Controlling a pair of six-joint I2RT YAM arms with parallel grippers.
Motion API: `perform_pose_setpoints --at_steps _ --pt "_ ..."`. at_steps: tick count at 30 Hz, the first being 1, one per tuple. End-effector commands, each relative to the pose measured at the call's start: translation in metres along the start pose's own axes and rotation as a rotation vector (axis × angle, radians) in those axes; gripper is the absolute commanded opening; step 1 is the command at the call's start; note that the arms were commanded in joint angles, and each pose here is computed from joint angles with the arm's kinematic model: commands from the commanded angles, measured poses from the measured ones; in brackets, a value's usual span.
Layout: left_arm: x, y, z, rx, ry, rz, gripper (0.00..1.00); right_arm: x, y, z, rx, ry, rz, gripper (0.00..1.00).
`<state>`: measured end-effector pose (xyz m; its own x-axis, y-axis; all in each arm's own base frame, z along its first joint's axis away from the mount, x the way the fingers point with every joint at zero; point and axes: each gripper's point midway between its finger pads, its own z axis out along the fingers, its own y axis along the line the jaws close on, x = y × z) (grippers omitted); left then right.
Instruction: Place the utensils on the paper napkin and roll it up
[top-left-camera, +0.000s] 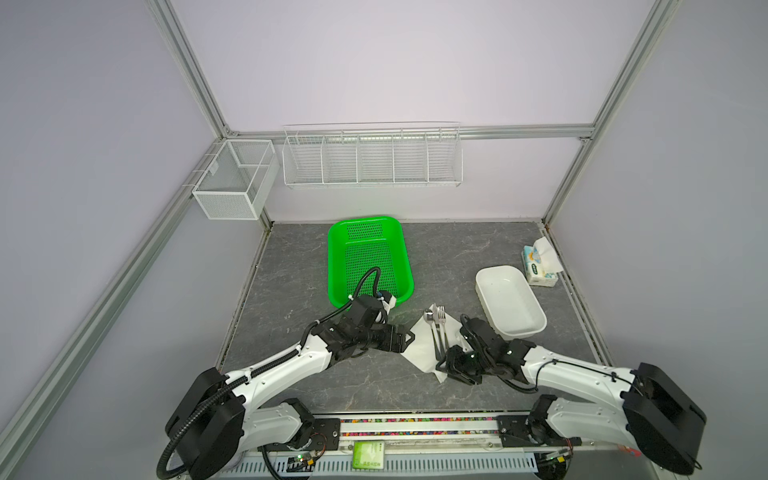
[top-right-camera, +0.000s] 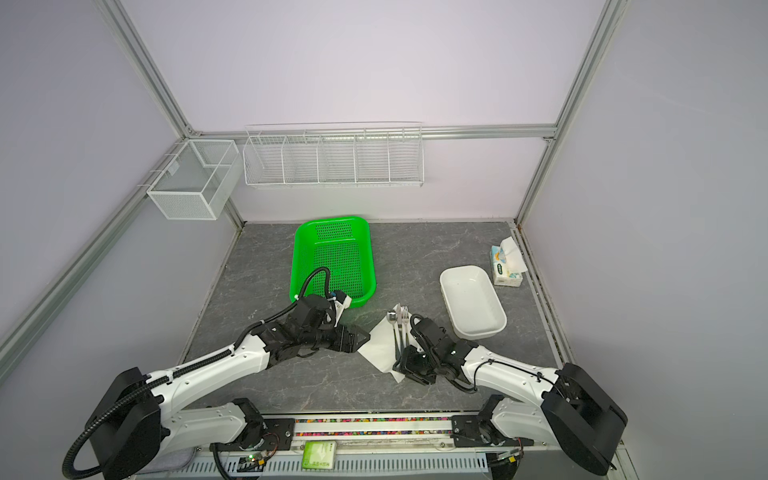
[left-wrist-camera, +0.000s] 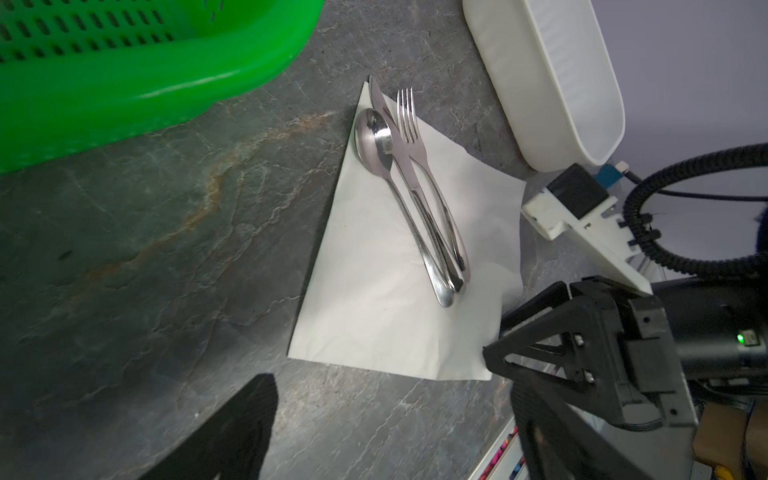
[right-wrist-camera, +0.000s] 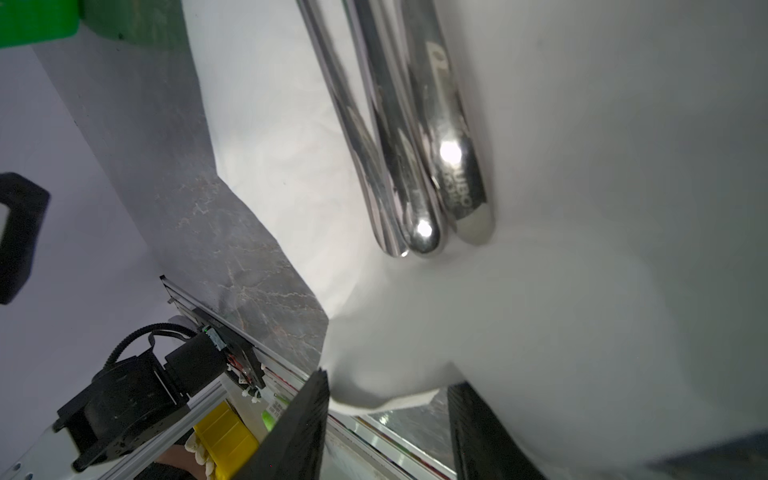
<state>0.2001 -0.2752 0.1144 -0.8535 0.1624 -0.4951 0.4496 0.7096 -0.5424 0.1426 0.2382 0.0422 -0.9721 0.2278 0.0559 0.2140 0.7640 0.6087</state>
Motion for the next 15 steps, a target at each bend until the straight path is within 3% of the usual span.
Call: perform_pose_setpoints --at_steps 1,5,11,15 --pt "-0.005 -0.016 -0.001 0.058 0.012 0.039 0.89 -0.014 0.011 0.0 -0.023 -0.056 -0.001 0.52" --pt "0.005 -0.021 0.003 0.096 0.063 0.043 0.87 -0.022 0.013 -0.003 -0.012 -0.086 -0.001 0.53" --pt "0.029 -0.026 0.009 0.139 0.158 0.051 0.71 -0.028 0.014 -0.007 -0.015 -0.099 0.011 0.54" --pt "0.043 -0.028 0.016 0.123 0.195 0.105 0.67 -0.03 0.012 -0.008 -0.008 -0.105 0.028 0.53"
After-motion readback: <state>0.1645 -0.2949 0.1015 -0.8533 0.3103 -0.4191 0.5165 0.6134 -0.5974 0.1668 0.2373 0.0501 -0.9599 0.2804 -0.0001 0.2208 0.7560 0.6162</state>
